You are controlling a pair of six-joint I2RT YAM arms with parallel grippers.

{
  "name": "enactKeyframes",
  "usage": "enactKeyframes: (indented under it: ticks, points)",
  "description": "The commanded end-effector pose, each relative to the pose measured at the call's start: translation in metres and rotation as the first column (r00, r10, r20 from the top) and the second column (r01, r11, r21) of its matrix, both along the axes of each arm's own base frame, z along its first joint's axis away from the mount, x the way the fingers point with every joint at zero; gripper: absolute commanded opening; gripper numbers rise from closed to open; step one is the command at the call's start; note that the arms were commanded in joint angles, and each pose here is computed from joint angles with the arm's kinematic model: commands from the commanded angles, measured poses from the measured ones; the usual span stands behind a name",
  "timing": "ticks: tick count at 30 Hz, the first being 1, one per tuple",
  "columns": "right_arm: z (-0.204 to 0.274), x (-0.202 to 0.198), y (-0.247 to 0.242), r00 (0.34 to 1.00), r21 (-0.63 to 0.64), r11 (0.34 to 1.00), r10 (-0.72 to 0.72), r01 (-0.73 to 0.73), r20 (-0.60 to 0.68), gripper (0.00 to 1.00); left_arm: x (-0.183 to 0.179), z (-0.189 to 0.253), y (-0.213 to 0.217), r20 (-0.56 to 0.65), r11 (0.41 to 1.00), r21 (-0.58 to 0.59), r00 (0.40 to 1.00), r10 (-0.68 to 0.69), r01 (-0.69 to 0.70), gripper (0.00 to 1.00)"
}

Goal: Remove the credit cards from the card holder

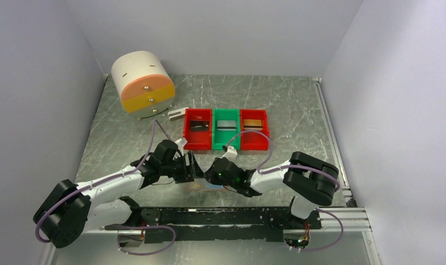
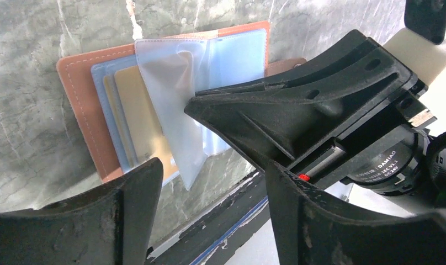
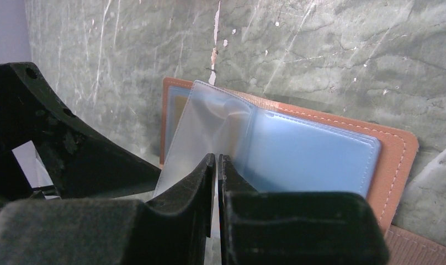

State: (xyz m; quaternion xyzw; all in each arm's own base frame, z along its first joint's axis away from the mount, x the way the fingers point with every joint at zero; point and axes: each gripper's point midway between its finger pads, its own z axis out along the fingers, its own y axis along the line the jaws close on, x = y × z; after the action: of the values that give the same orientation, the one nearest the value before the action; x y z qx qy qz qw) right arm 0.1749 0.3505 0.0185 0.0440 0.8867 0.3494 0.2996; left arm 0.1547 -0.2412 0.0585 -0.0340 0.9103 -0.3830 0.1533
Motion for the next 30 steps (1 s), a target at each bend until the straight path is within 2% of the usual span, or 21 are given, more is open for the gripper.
enactKeyframes:
  ticks: [1, 3, 5, 6, 12, 18, 22, 30]
  points:
    - [-0.036, -0.014, -0.025, 0.997, -0.113, 0.994, 0.0, -0.008, -0.073, 0.11, 0.008, 0.0, -0.006, 0.012, 0.998, -0.024, 0.999, 0.053, -0.052, 0.69]
    - [-0.036, -0.015, -0.025, 0.997, -0.113, 0.994, 0.004, -0.012, -0.074, 0.11, 0.011, -0.004, -0.002, 0.01, 0.996, 0.0, 0.996, 0.089, -0.089, 0.64]
    - [-0.034, -0.015, -0.024, 0.997, -0.109, 0.994, 0.004, -0.012, -0.073, 0.11, 0.012, -0.01, 0.003, 0.006, 0.992, 0.021, 0.993, 0.12, -0.121, 0.51]
    - [-0.034, -0.015, -0.025, 0.997, -0.108, 0.994, 0.003, -0.011, -0.073, 0.12, 0.012, -0.011, 0.004, 0.008, 0.992, 0.021, 0.992, 0.127, -0.127, 0.49]
    - [-0.031, -0.015, -0.025, 0.998, -0.094, 0.995, 0.004, -0.011, -0.066, 0.13, 0.01, -0.02, 0.003, -0.014, 0.992, 0.023, 0.992, 0.122, -0.122, 0.3]
    - [-0.016, -0.015, -0.019, 0.999, -0.047, 0.998, 0.036, -0.038, -0.036, 0.2, 0.011, -0.018, 0.002, 0.004, 0.993, 0.015, 0.993, 0.119, -0.119, 0.12]
    - [0.002, -0.013, -0.017, 0.999, -0.036, 0.998, 0.05, -0.051, -0.003, 0.28, 0.011, -0.011, -0.003, 0.031, 0.996, -0.013, 0.996, 0.086, -0.086, 0.12]
    - [0.022, -0.003, -0.038, 0.999, -0.086, 0.996, -0.017, 0.021, 0.044, 0.35, 0.01, 0.001, -0.02, 0.082, 0.998, -0.058, 0.997, -0.007, 0.012, 0.16]
